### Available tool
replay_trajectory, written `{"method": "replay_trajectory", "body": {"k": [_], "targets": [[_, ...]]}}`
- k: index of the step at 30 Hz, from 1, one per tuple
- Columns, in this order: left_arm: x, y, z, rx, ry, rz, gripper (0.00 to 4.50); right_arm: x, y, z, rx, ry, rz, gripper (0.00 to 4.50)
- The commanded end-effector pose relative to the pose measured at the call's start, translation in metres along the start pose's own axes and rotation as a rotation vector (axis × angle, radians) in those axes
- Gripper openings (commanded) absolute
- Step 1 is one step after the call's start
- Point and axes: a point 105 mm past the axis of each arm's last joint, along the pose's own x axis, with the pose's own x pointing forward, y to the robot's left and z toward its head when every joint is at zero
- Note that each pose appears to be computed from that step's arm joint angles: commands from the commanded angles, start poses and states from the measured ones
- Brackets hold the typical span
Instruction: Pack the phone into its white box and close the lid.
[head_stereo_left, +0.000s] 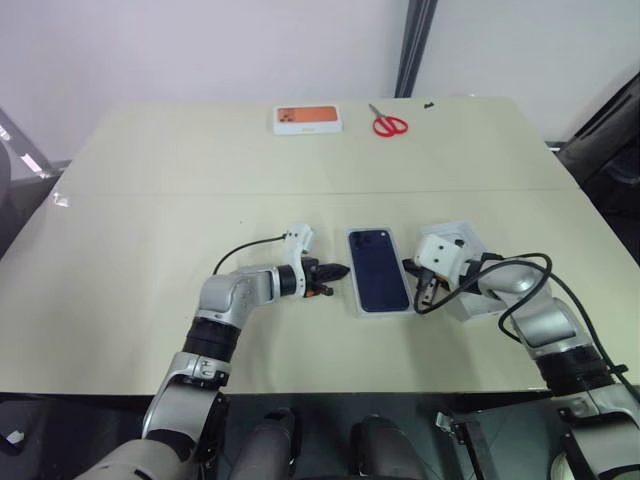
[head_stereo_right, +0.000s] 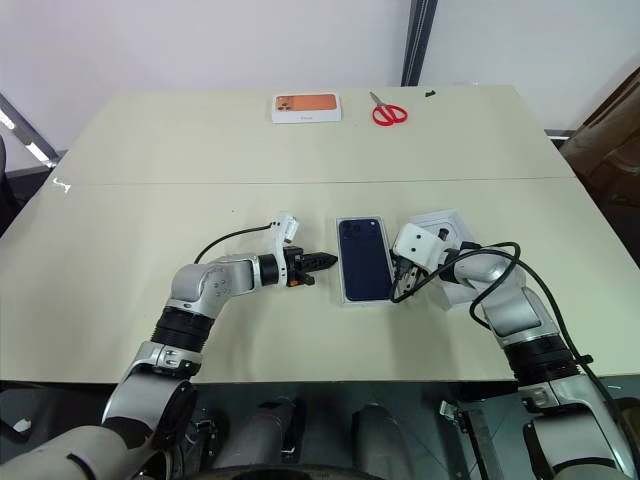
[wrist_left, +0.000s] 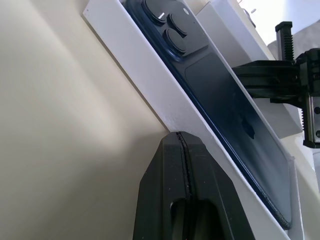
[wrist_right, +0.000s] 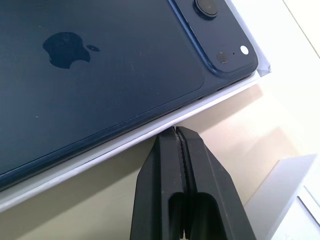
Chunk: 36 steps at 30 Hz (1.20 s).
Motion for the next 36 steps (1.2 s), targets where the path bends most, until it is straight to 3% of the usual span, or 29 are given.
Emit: {"method": "replay_trajectory", "body": {"k": [1, 10, 16, 18, 20, 24, 26, 27, 31, 36], "targets": [[0.001, -0.008, 0.004, 0.015, -0.024, -0.028, 0.00, -0.001, -0.002, 0.015, -0.036, -0.048, 0.003, 0.03], [-0.048, 0.019, 0.029, 0.150, -0.117, 0.096, 0.00, -0.032, -0.032, 0.022, -0.033, -0.049, -0.134, 0.03], [-0.082, 0.020, 0.049, 0.201, -0.188, 0.083, 0.00, -0.056, -0.041, 0.016, 0.109, -0.059, -0.194, 0.03], [-0.091, 0.021, 0.055, 0.249, -0.205, 0.088, 0.53, -0.059, -0.040, 0.010, 0.174, -0.061, -0.205, 0.00], [-0.107, 0.018, 0.062, 0.373, -0.223, 0.074, 1.34, -0.061, -0.041, 0.011, 0.275, -0.085, -0.238, 0.91], [-0.128, 0.014, 0.057, 0.541, -0.207, 0.026, 3.49, -0.064, -0.037, 0.012, 0.432, -0.088, -0.222, 3.09], [-0.137, 0.013, 0.051, 0.589, -0.198, 0.007, 4.34, -0.066, -0.030, 0.007, 0.452, -0.053, -0.207, 3.97], [-0.140, 0.013, 0.049, 0.614, -0.201, 0.006, 4.40, -0.067, -0.028, 0.005, 0.471, -0.037, -0.207, 4.46], [-0.149, 0.006, 0.042, 0.740, -0.211, -0.017, 4.40, -0.072, -0.026, 0.008, 0.544, -0.048, -0.248, 4.46], [-0.159, 0.006, 0.036, 0.715, -0.215, -0.045, 4.40, -0.078, 0.000, 0.000, 0.482, 0.017, -0.301, 4.46]]}}
